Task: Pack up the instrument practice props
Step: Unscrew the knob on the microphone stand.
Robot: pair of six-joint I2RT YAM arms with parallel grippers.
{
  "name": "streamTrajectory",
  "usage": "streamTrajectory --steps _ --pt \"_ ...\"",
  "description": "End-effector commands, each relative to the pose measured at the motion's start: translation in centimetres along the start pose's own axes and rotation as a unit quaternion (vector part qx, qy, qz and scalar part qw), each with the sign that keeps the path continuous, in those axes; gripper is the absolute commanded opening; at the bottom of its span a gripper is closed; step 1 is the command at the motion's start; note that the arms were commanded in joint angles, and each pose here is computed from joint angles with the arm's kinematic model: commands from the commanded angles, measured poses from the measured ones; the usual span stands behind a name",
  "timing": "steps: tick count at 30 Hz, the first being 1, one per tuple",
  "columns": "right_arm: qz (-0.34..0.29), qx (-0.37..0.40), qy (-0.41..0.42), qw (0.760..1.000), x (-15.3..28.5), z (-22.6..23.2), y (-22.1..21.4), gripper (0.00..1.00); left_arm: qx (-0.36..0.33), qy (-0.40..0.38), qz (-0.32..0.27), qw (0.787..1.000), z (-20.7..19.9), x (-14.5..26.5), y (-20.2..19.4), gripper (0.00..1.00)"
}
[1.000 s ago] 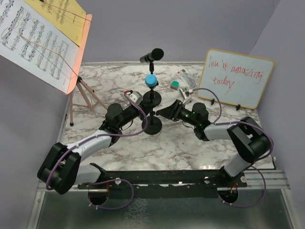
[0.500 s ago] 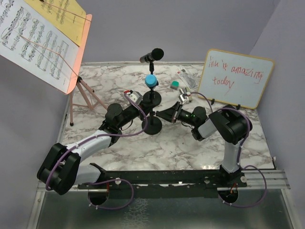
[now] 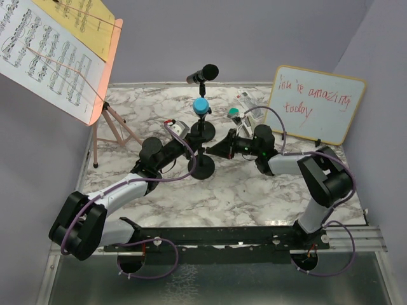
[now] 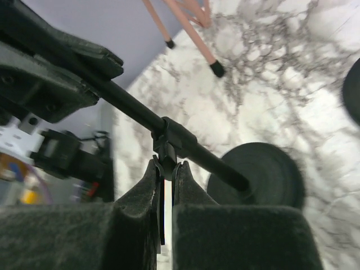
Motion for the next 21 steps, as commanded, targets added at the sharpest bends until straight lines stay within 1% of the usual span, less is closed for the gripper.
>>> streamTrajectory --steps 1,6,11,12,13,16,19,21 --pt "0.088 0.186 -0.071 0.976 -0.1 -1.2 0.1 0.0 0.028 -0.021 0.037 0.999 -0.8 0.4 -1.4 0.0" --pt "0.14 0.328 -0.137 0.924 -0.2 -1.7 -0.3 0.0 0.029 -0.021 0.038 0.999 -0.8 0.3 -1.4 0.0" --pt "0.15 0.409 -0.141 0.889 -0.3 -1.7 -0.9 0.0 0.028 -0.022 0.037 0.999 -0.8 0.4 -1.4 0.0" --pt "0.156 0.432 -0.14 0.877 -0.4 -1.7 -1.0 0.01 0.027 -0.022 0.037 0.999 -0.8 0.4 -1.4 0.0" --pt "0.166 0.463 -0.138 0.859 -0.5 -1.7 -1.1 0.01 0.027 -0.022 0.037 0.999 -0.8 0.4 -1.4 0.0" --pt "0.172 0.508 -0.153 0.83 -0.7 -1.7 -1.2 0.0 0.027 -0.021 0.038 0.999 -0.7 0.4 -1.5 0.0" --pt "0.172 0.54 -0.166 0.807 -0.8 -1.6 -1.0 0.0 0.027 -0.023 0.039 0.999 -0.8 0.4 -1.5 0.0" --pt "0.177 0.566 -0.183 0.784 -0.9 -1.7 -0.7 0.0 0.027 -0.023 0.039 0.999 -0.8 0.4 -1.5 0.0"
Point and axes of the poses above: each gripper's point midway between its finger pads, its own x axis back along the fingers, its own z axis along the line the jaws close on, y = z × x, the point moved 9 cm from there along x, back along the fingers, and after that the axes turned 10 degrees about x, right-handed, at the moved point
